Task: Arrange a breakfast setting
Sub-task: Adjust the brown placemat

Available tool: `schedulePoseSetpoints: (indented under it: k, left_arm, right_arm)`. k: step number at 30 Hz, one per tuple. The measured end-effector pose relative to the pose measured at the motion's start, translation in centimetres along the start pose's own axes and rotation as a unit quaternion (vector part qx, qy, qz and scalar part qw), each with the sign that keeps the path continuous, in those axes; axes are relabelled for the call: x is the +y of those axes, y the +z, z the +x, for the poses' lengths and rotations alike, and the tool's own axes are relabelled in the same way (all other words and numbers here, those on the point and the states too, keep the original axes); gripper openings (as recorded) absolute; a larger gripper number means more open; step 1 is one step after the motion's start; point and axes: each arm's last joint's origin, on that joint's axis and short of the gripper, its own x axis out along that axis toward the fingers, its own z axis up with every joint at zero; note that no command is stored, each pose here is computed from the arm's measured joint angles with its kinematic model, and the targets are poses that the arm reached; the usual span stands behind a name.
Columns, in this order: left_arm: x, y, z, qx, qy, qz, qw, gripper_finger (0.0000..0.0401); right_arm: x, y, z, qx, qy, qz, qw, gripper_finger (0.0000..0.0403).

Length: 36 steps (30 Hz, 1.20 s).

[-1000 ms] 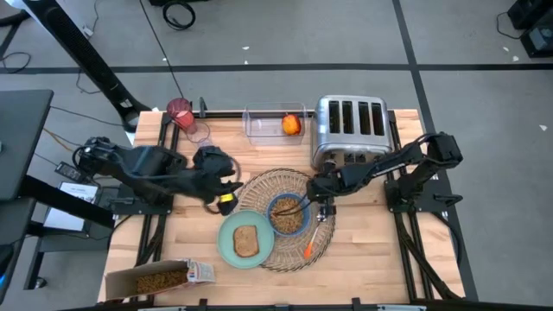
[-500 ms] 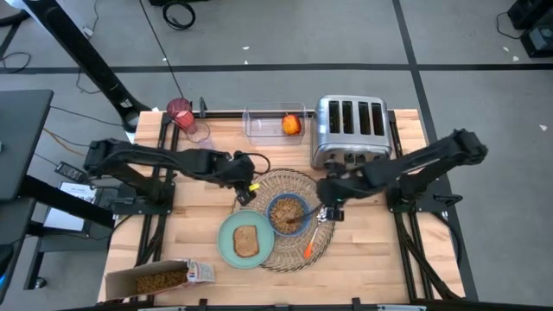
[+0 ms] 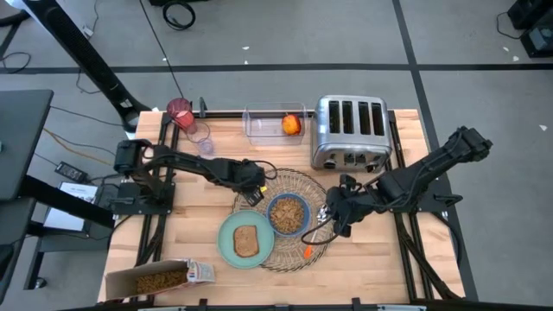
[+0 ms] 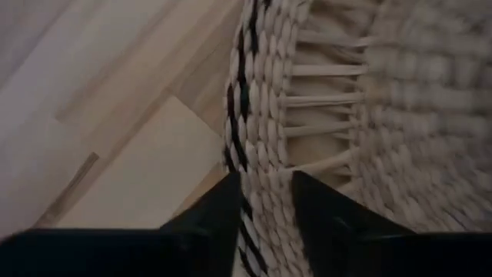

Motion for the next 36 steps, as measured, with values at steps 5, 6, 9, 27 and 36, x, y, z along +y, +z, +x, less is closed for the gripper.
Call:
schedulePoseSetpoints:
  k: [5, 6, 9, 27, 36]
  left_arm:
    - [-0.2, -0.3, 1.0, 0.013, 0.010, -0.006, 1.000, 0.0044]
    - [-0.2, -0.3, 1.0, 0.012, 0.010, -0.007, 1.000, 0.0031]
    - [-0.2, -0.5, 0.9, 0.015, 0.012, -0.018, 1.000, 0.0007]
    - [-3.2, -4.2, -0.3, 0.057, 0.003, -0.063, 0.996, 0.0009]
    - [-4.8, -5.9, -1.0, 0.087, -0.027, -0.073, 0.993, 0.0008]
  right_arm:
    - [0.1, 0.0, 0.2, 0.001, 0.001, 0.012, 1.000, 0.0158]
    - [0.1, 0.0, 0.2, 0.002, 0.003, 0.014, 1.000, 0.0158]
    - [0.2, 0.1, 0.2, -0.001, 0.008, 0.016, 1.000, 0.0158]
    - [0.3, 0.1, 0.2, 0.005, 0.020, 0.010, 1.000, 0.0158]
    - [0.4, 0.0, 0.2, 0.020, 0.042, 0.010, 0.999, 0.0158]
